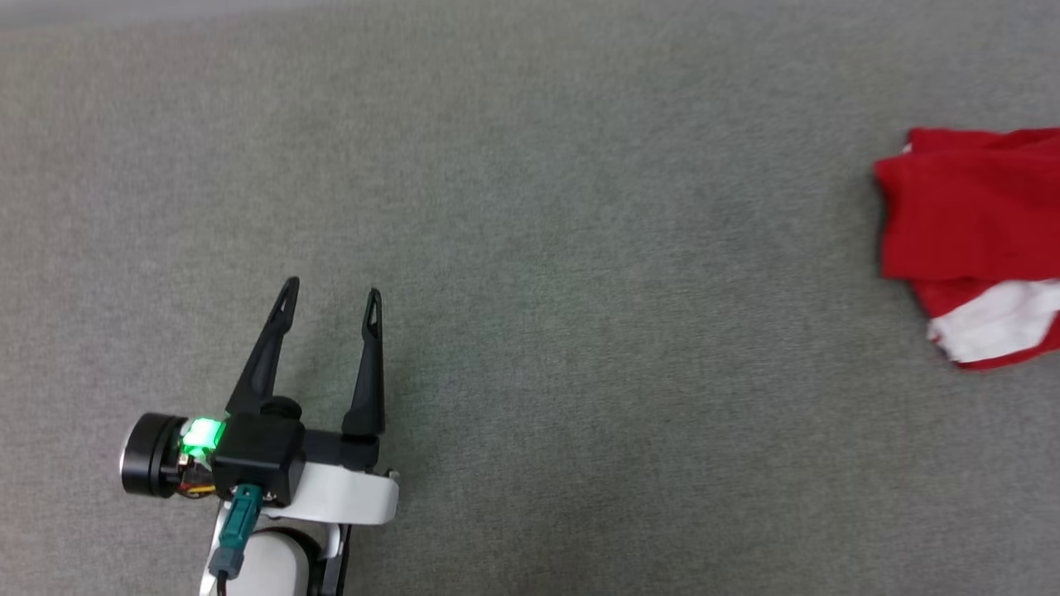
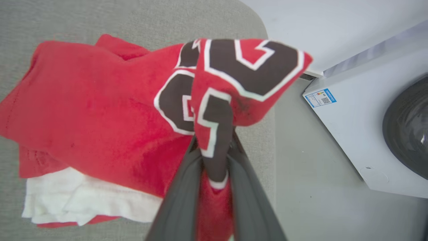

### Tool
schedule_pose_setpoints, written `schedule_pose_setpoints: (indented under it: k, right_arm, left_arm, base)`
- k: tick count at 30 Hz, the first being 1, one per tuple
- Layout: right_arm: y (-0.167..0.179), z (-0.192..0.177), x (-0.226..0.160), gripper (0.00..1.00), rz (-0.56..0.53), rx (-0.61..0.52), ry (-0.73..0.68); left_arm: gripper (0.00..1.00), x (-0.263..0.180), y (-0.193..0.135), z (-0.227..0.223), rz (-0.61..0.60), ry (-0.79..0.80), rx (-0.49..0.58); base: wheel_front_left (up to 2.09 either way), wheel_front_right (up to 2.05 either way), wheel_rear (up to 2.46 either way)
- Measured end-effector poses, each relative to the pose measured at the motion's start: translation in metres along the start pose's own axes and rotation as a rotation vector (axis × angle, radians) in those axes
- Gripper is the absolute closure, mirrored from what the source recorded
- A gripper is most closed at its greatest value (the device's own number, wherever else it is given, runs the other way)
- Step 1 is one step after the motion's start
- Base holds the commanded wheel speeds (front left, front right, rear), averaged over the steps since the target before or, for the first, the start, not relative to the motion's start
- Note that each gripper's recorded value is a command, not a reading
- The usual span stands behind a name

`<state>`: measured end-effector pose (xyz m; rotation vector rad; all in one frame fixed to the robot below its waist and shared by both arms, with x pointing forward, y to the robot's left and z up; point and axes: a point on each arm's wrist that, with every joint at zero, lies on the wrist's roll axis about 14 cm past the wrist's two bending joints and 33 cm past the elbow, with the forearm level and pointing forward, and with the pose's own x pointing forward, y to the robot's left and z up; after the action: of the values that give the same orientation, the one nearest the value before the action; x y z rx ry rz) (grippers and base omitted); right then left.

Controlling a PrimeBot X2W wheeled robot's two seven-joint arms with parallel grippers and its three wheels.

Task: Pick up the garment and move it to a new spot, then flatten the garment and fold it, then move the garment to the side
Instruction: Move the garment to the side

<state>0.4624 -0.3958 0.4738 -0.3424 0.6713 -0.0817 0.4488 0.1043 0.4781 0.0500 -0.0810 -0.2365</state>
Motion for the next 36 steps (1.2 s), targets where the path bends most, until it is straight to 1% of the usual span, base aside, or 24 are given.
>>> schedule_pose_setpoints:
  k: [3, 4, 7, 10, 13, 14, 15, 16, 19, 22, 25, 27, 30, 33, 36]
  right_arm:
    - [-0.021, -0.01, 0.012, 1.0, -0.062, -0.022, 0.051]
    - [-0.044, -0.018, 0.022, 1.0, -0.128, -0.002, 0.089]
    - [-0.058, -0.03, 0.03, 1.0, -0.174, -0.007, 0.134]
    - [-0.07, -0.036, 0.036, 1.0, -0.217, 0.016, 0.15]
    - [-0.073, -0.042, 0.041, 1.0, -0.237, 0.031, 0.157]
    - [-0.073, -0.043, 0.042, 0.89, -0.24, 0.032, 0.151]
    - [-0.072, -0.044, 0.043, 0.43, -0.245, 0.036, 0.144]
    - [-0.072, -0.044, 0.044, 0.0, -0.248, 0.04, 0.138]
    - [-0.073, -0.041, 0.043, 0.0, -0.263, 0.052, 0.108]
    - [-0.08, -0.03, 0.037, 0.0, -0.292, 0.05, 0.05]
    - [-0.085, -0.009, 0.028, 0.0, -0.314, 0.044, -0.054]
    - [-0.084, 0.011, 0.02, 0.0, -0.32, 0.039, -0.152]
    - [-0.072, 0.043, 0.005, 0.0, -0.307, 0.017, -0.319]
    - [-0.056, 0.078, -0.016, 0.0, -0.293, 0.013, -0.505]
    - [-0.031, 0.105, -0.04, 0.0, -0.259, 0.01, -0.673]
  left_arm:
    - [0.0, 0.006, 0.003, -0.008, 0.007, 0.008, -0.004]
    - [0.0, 0.011, 0.004, -0.015, 0.008, 0.018, -0.011]
    - [0.0, 0.014, 0.005, -0.024, 0.01, 0.032, -0.015]
    - [0.0, 0.017, 0.007, -0.029, 0.014, 0.041, -0.016]
    - [0.0, 0.017, 0.009, -0.032, 0.02, 0.047, -0.016]
    - [0.0, 0.018, 0.009, -0.032, 0.022, 0.047, -0.015]
    - [0.0, 0.018, 0.01, -0.032, 0.023, 0.046, -0.014]
    - [0.0, 0.018, 0.01, -0.032, 0.024, 0.046, -0.013]
    - [0.0, 0.017, 0.01, -0.03, 0.026, 0.043, -0.013]
    - [0.0, 0.015, 0.012, -0.022, 0.035, 0.031, -0.011]
    - [0.0, 0.007, 0.014, -0.015, 0.047, 0.027, -0.006]
    - [0.0, -0.001, 0.015, -0.011, 0.058, 0.027, -0.006]
    - [0.0, -0.014, 0.02, -0.002, 0.084, 0.023, -0.002]
    - [0.0, -0.028, 0.023, 0.006, 0.103, 0.021, 0.001]
    - [0.0, -0.041, 0.027, 0.016, 0.124, 0.007, 0.007]
  base:
    - [0.0, 0.0, 0.0]
    - [0.0, 0.0, 0.0]
    - [0.0, 0.0, 0.0]
    - [0.0, 0.0, 0.0]
    - [0.0, 0.0, 0.0]
    - [0.0, 0.0, 0.0]
    - [0.0, 0.0, 0.0]
    - [0.0, 0.0, 0.0]
    - [0.0, 0.0, 0.0]
    - [0.0, 0.0, 0.0]
    - [0.0, 0.0, 0.0]
    - [0.0, 0.0, 0.0]
    - [0.0, 0.0, 0.0]
    - [0.0, 0.0, 0.0]
    - [0.0, 0.0, 0.0]
